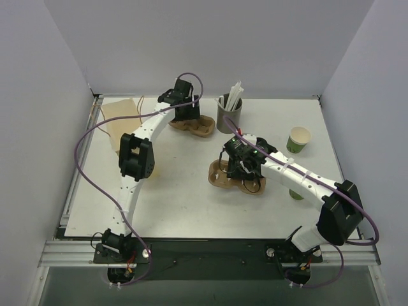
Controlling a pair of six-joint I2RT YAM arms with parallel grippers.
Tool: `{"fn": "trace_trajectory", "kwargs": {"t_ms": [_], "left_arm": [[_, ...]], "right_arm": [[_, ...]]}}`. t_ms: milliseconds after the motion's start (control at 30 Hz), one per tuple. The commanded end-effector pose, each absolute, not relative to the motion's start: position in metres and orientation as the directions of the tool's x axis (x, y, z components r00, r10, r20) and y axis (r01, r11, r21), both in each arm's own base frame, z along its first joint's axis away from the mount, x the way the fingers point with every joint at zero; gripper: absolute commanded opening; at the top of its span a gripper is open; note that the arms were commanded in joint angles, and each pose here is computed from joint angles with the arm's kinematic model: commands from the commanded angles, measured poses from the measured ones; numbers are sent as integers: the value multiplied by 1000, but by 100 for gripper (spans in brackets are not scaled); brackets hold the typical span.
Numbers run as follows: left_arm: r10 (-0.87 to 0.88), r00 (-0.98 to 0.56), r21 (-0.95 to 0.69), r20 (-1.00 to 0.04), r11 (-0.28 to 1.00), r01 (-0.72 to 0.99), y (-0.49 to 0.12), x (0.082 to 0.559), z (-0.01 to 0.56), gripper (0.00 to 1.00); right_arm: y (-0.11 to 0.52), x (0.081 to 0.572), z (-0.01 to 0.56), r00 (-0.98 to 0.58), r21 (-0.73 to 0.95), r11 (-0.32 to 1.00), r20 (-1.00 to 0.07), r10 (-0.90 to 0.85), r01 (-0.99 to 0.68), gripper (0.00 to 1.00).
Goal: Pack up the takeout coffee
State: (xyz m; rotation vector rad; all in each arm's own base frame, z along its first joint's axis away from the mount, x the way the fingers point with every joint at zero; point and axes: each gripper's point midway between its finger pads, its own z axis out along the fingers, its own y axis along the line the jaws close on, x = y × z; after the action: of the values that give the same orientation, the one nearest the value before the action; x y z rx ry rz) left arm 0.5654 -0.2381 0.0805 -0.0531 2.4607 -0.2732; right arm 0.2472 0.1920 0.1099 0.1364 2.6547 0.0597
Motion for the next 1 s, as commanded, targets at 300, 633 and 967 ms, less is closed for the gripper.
{"fn": "trace_trajectory", "kwargs": {"t_ms": [300,633,967], "left_arm": [[-156,-599,-301,-786,942,149,-260,486,294,74],[-350,-395,-272,-849,932,-239,-131,359,415,48],[-300,-443,-39,-845,861,-507,-34,300,393,47]], "right_arm": [[190,246,84,-910,20,1000,-414,7,-2,39],[192,254,75,-912,56,996,-409,-42,-71,38],[200,246,68,-924,121,990,-381,-22,-74,38]]}}
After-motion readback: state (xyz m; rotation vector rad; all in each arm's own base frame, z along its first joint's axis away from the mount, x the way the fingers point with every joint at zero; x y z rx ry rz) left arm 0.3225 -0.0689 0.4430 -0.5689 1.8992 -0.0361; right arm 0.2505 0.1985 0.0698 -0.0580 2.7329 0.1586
